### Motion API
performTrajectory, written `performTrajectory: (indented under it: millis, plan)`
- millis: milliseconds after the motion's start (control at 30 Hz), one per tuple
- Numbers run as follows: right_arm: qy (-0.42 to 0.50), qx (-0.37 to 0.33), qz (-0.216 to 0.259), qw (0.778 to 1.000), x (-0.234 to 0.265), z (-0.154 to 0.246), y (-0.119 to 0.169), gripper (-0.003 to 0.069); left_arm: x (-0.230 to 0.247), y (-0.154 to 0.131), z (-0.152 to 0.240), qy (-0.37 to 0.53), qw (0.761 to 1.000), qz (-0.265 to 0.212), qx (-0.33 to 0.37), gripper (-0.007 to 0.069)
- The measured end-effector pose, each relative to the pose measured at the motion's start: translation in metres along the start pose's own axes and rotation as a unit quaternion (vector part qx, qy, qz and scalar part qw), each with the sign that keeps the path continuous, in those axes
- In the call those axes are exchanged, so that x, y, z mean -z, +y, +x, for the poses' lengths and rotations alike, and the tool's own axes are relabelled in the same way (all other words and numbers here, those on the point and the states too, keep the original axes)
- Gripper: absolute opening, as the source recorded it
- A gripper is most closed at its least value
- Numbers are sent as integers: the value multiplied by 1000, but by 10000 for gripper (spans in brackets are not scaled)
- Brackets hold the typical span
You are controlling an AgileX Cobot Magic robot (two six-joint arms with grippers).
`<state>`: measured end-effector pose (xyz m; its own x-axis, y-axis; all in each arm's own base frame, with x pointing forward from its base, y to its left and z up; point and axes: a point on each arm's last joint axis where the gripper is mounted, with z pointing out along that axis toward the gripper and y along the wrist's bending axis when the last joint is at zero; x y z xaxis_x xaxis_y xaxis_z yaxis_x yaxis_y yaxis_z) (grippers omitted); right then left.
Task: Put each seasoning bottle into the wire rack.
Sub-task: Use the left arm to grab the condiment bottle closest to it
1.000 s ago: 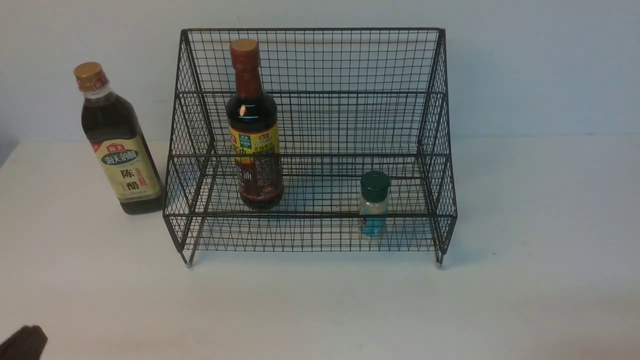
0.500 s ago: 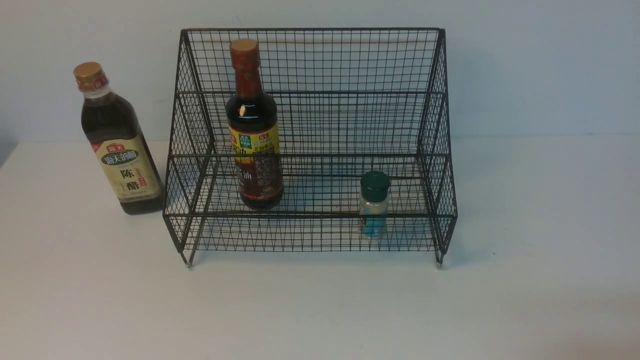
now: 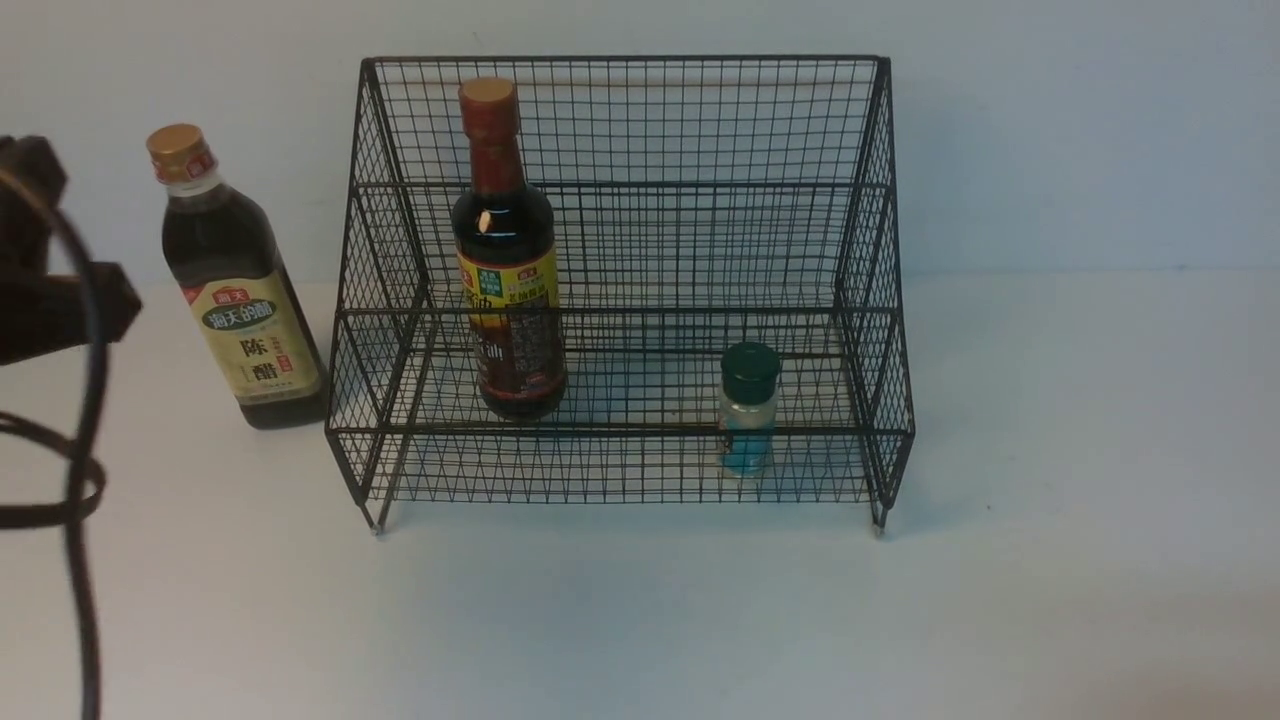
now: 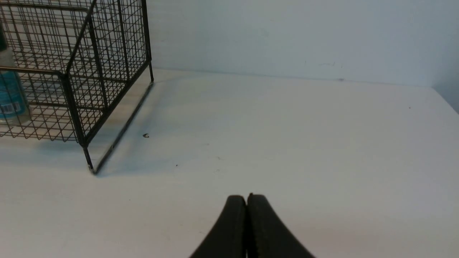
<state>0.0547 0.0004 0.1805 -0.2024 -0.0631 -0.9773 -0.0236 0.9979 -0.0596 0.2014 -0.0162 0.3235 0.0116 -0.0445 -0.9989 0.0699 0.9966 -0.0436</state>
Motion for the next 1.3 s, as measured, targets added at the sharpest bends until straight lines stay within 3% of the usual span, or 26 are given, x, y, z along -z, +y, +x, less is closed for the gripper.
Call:
performTrajectory:
  millis: [100, 267, 333, 367, 467, 567, 700, 867, 1300]
  plan:
    - [0, 0, 0, 1000, 0, 0, 0, -11, -18, 0, 9, 8, 1000, -2, -1, 163]
    - [0, 0, 0, 1000, 0, 0, 0, -11, -53, 6, 21, -3, 999, -32, 33, 379]
    - [0, 0, 0, 1000, 0, 0, 0, -11, -58, 7, 21, -5, 998, -42, 37, 413]
    - [0, 0, 0, 1000, 0, 0, 0, -11, -67, 9, 23, -1, 998, -52, 29, 470]
    - [0, 0, 0, 1000, 0, 0, 0, -11, -79, 10, 24, 3, 998, -58, -3, 514]
    - [0, 0, 0, 1000, 0, 0, 0, -11, -92, 11, 23, 7, 998, -64, -29, 530]
    - [0, 0, 0, 1000, 0, 0, 0, -11, -111, 16, 22, 11, 994, -107, -6, 533]
    - [0, 0, 0, 1000, 0, 0, 0, -11, -128, 27, 29, 25, 992, -124, 0, 533]
    - [0, 0, 0, 1000, 0, 0, 0, -11, -160, 40, 55, 60, 988, -140, 0, 533]
